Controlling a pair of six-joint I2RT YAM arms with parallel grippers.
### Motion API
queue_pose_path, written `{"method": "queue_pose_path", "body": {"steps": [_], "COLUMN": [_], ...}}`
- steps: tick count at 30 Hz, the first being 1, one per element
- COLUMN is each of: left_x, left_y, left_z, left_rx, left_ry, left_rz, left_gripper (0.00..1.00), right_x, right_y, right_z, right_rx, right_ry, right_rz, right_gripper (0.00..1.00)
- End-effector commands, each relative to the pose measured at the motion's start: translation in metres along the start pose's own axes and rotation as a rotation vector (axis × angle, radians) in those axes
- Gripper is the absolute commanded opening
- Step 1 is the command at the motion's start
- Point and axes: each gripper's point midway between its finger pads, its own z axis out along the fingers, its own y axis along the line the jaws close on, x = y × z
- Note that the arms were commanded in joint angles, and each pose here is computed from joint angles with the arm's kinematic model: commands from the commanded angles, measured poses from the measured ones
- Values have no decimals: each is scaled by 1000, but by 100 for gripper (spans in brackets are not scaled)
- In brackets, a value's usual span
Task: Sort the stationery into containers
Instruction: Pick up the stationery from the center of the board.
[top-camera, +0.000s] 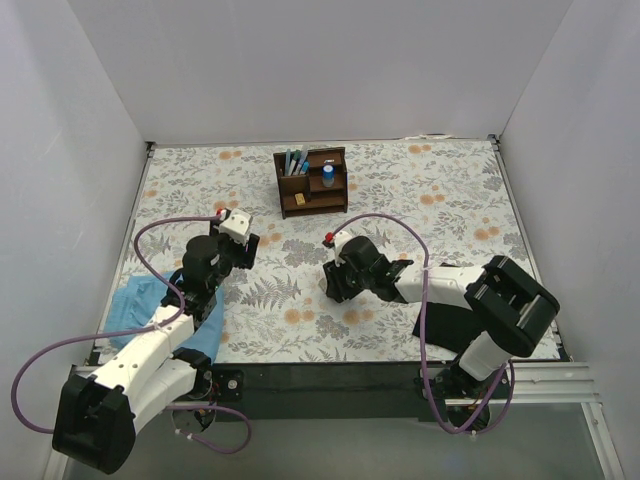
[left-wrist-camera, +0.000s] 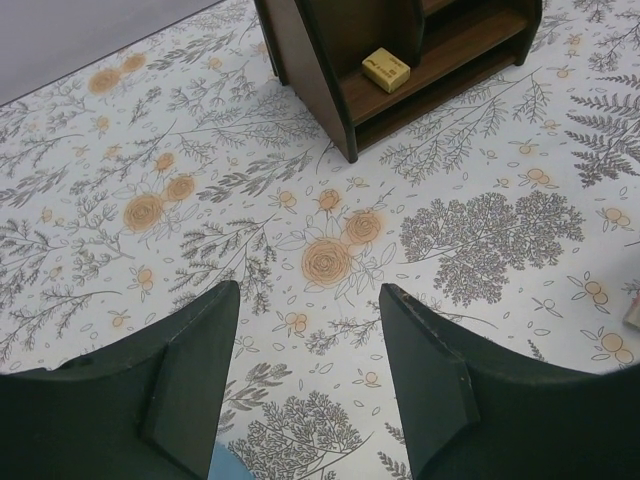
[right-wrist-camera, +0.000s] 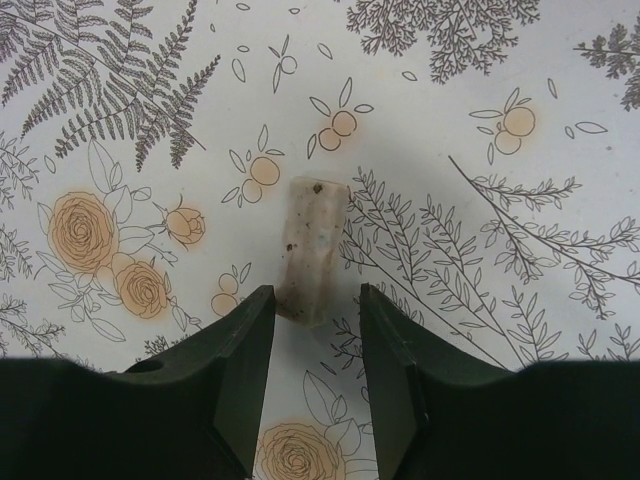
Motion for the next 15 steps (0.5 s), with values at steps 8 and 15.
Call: {"method": "queue_pose_path", "body": {"steps": [8, 15], "left_x": [-1, 3], "left_y": [8, 9], "left_z": [-8, -10], "left_rx": [-40, -46], "left_ry": [-34, -25], "left_rz": [23, 19], "left_gripper": [57, 57], "right_x": [-1, -4], "right_y": [-1, 5], "right_z": [2, 5], "right_rx": [55, 27], "right_ry": [2, -13], "right_rz": [9, -7], "right_gripper": [44, 8]}}
